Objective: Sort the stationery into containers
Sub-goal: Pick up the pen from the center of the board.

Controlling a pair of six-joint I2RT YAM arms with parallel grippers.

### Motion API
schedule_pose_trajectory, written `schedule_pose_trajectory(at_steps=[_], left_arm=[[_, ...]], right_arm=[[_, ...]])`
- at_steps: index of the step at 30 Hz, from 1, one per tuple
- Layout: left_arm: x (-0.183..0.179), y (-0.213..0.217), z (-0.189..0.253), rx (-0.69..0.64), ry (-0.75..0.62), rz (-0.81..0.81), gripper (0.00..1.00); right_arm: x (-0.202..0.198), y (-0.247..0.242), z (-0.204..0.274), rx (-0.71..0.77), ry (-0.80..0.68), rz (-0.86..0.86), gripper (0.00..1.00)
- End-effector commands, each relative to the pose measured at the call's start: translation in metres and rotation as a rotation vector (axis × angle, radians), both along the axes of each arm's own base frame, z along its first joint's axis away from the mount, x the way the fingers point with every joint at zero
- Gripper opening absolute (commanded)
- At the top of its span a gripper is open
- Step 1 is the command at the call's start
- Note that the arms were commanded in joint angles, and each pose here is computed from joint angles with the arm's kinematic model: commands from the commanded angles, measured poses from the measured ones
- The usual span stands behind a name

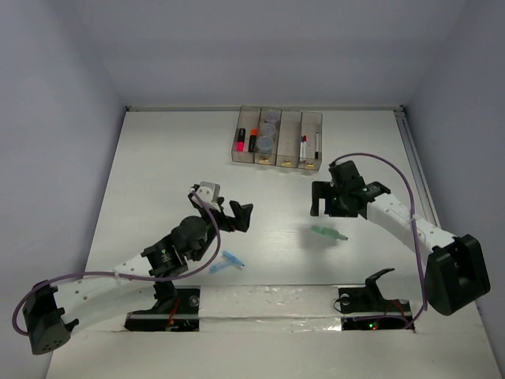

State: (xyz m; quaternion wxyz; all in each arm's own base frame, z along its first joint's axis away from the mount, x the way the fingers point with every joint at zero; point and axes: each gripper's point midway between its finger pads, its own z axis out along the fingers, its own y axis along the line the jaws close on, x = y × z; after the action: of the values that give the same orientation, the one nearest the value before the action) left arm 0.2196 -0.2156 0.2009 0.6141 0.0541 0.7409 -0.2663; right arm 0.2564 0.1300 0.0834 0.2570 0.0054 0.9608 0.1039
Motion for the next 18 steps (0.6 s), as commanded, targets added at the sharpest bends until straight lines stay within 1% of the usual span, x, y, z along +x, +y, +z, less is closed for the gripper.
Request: schedule_pose_trajectory(at_steps=[1, 2, 4, 6, 7, 8, 10, 11, 12, 14, 18], left_arm=[[0.000, -0.004, 0.041, -0.080, -0.060, -0.011, 0.99], [0.000, -0.004, 0.044, -0.089, -0.065, -0.012, 0.99], [0.000, -0.004, 0.046, -0.098, -0.069, -0.012, 0.99], [0.000, -0.003, 0.047, -0.103, -0.074, -0.011, 0.99], [0.000, -0.002, 0.046, -0.099, -0.072, -0.006, 0.99], [0.000, -0.002, 0.046, -0.097, -0.072, -0.005, 0.99], [0.000, 0.000, 0.045, -0.090, -0.073, 0.003, 0.99], [0.000, 0.002, 0.044, -0.088, -0.073, 0.007, 0.99], [0.001, 0.003, 0.045, -0.088, -0.077, 0.012, 0.99], [0.001, 0.004, 0.045, -0.086, -0.077, 0.015, 0.99], [0.003, 0.008, 0.044, -0.083, -0.081, 0.034, 0.99]], right_arm=[[-0.004, -0.012, 0.009, -0.078, 0.072, -0.038, 1.00], [-0.009, -0.013, 0.005, -0.084, 0.106, -0.029, 1.00], [-0.013, -0.003, 0.003, -0.066, 0.128, 0.022, 1.00], [-0.008, -0.008, 0.002, -0.104, 0.146, -0.007, 1.00], [-0.006, -0.005, 0.000, -0.107, 0.159, 0.016, 1.00], [-0.007, -0.004, -0.008, -0.148, 0.207, 0.027, 1.00], [-0.009, 0.000, -0.016, -0.198, 0.246, 0.063, 1.00], [-0.014, -0.006, -0.026, -0.242, 0.307, 0.062, 1.00], [-0.007, -0.008, -0.021, -0.287, 0.287, 0.056, 1.00], [-0.008, -0.012, -0.021, -0.317, 0.301, 0.066, 1.00], [-0.015, -0.013, -0.011, -0.320, 0.317, 0.112, 1.00]])
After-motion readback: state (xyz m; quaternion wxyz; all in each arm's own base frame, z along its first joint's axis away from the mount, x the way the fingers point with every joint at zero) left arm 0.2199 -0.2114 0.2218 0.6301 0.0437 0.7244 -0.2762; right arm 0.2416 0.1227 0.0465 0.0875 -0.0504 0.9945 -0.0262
